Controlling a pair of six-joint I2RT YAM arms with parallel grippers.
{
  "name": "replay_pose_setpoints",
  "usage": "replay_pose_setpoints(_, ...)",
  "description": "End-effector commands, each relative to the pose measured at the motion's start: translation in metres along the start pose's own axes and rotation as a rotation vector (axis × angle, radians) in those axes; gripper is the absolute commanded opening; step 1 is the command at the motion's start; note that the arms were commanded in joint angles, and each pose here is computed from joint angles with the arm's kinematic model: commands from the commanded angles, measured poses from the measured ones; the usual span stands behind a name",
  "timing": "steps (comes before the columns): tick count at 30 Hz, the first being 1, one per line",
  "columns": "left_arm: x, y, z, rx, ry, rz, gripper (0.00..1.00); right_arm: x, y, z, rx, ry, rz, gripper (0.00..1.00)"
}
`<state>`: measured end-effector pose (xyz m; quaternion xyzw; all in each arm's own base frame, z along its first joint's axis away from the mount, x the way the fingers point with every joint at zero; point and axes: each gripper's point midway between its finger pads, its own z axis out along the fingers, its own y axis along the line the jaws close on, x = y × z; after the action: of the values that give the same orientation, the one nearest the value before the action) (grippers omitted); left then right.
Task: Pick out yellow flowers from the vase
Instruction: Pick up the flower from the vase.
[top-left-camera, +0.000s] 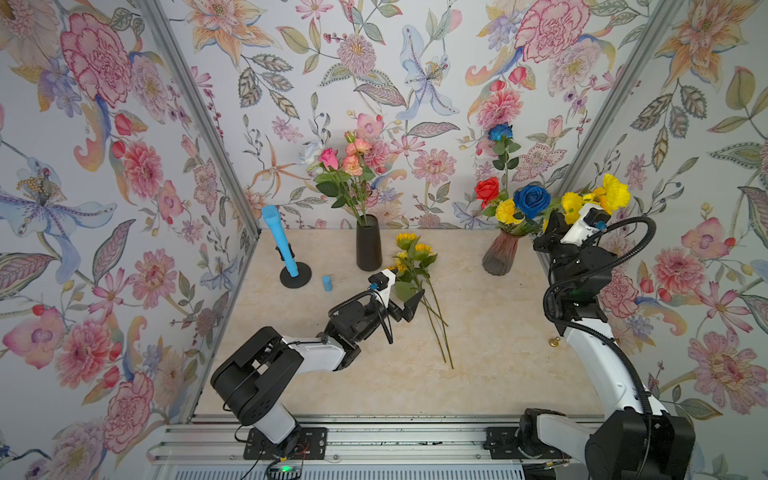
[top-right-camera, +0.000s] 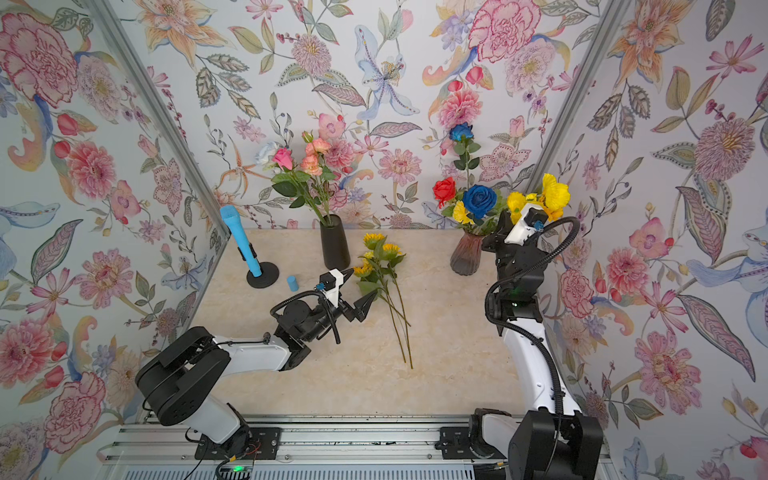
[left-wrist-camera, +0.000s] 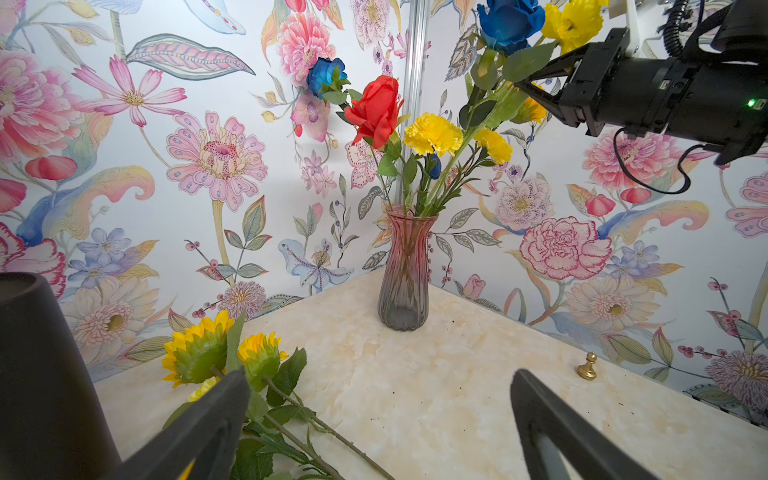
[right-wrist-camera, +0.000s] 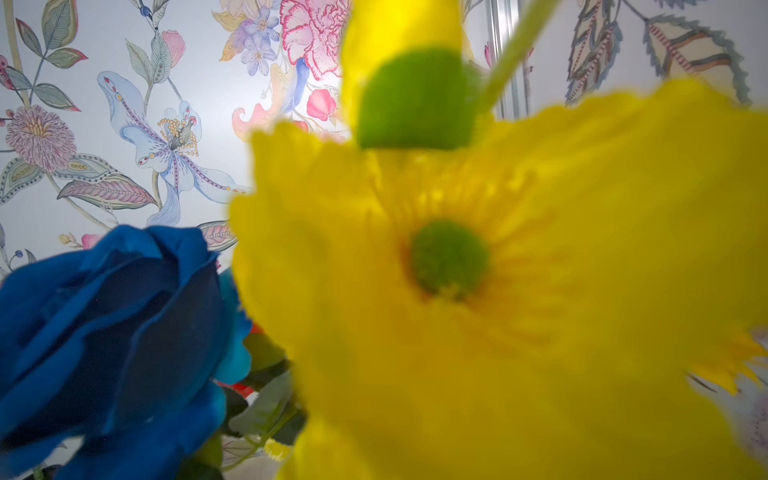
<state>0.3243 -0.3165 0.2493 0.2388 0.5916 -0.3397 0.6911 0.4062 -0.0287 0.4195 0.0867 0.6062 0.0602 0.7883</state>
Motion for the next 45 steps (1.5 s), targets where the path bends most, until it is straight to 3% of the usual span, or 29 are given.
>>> replay_pose_setpoints(1, -0.009, -0.008, 0.005, 0.029, -0.024, 0.021, 1.00, -0.034, 0.004, 0.000, -0.013, -0.088, -0.003, 0.02)
replay_pose_setpoints(20, -0.023, -0.024, 0.006, 0.100, -0.056, 0.022, 1.00, -0.110, 0.007, -0.029, 0.041, -0.175, -0.072, 0.00)
replay_pose_setpoints(45, -0.041, -0.076, -0.007, 0.171, -0.070, 0.106, 1.00, -0.226, 0.033, -0.114, 0.038, -0.324, -0.111, 0.00)
